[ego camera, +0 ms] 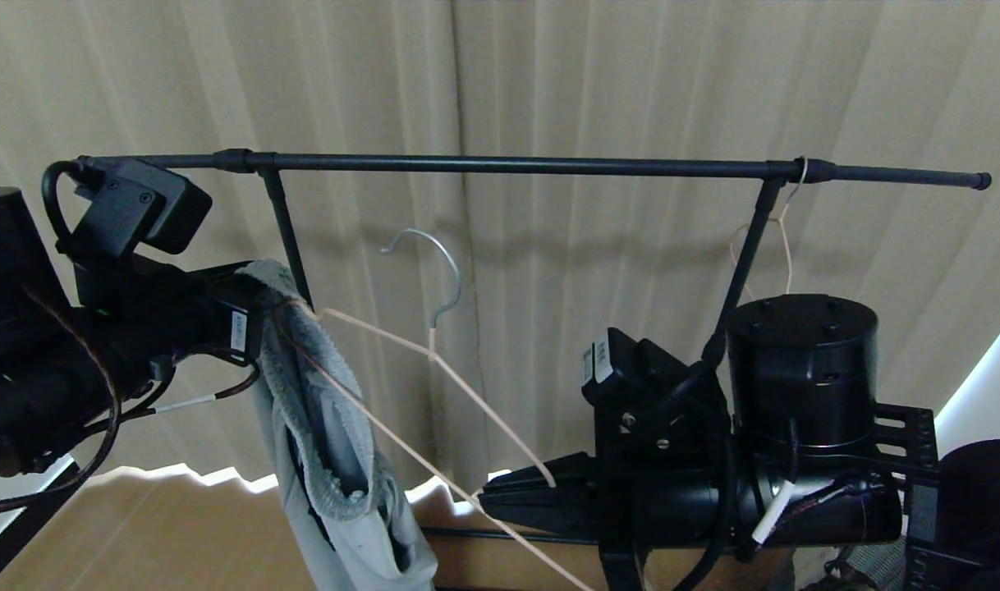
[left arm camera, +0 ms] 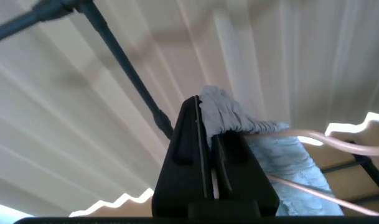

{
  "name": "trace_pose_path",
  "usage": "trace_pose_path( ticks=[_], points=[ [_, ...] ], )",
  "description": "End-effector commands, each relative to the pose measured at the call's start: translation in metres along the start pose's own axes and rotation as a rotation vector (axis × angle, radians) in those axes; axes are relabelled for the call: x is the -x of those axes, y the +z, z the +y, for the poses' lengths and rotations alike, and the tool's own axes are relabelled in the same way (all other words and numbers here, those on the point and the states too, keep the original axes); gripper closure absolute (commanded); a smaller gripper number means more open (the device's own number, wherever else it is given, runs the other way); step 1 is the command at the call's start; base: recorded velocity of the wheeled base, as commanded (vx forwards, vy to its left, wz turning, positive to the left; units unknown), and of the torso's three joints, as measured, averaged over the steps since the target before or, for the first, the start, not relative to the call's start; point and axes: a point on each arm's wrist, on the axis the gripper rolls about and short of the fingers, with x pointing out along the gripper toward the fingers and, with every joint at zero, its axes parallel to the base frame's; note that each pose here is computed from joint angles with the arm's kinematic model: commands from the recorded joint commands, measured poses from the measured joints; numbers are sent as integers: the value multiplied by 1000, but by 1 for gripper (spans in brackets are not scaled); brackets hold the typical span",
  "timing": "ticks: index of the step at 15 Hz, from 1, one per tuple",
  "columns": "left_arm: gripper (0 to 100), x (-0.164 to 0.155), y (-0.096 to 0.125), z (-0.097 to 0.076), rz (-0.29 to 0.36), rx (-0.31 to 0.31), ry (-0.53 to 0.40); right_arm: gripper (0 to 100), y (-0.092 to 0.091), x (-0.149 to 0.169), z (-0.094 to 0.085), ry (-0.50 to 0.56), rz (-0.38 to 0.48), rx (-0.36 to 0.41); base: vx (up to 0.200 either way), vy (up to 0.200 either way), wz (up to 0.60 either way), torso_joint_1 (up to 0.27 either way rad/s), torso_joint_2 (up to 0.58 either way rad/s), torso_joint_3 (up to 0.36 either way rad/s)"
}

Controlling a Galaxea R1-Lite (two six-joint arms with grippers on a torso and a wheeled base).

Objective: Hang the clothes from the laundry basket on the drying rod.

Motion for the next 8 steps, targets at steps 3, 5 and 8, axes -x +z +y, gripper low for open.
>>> trace_pose_path(
  ticks=[3,5,8],
  points=[
    [100,1,6,-6,-14,-1,-3,100,-3,-16,-8,1,9,-5,0,0,0,0,0,0],
    [100,3,9,-11,-21,-2,-5,100,-2,-23,-12,-1,7,-3,0,0,0,0,0,0],
    [100,10,15,-15,-48,-1,-28,100,1,-33,-18,0,2,-3,0,0,0,0,0,0]
  ],
)
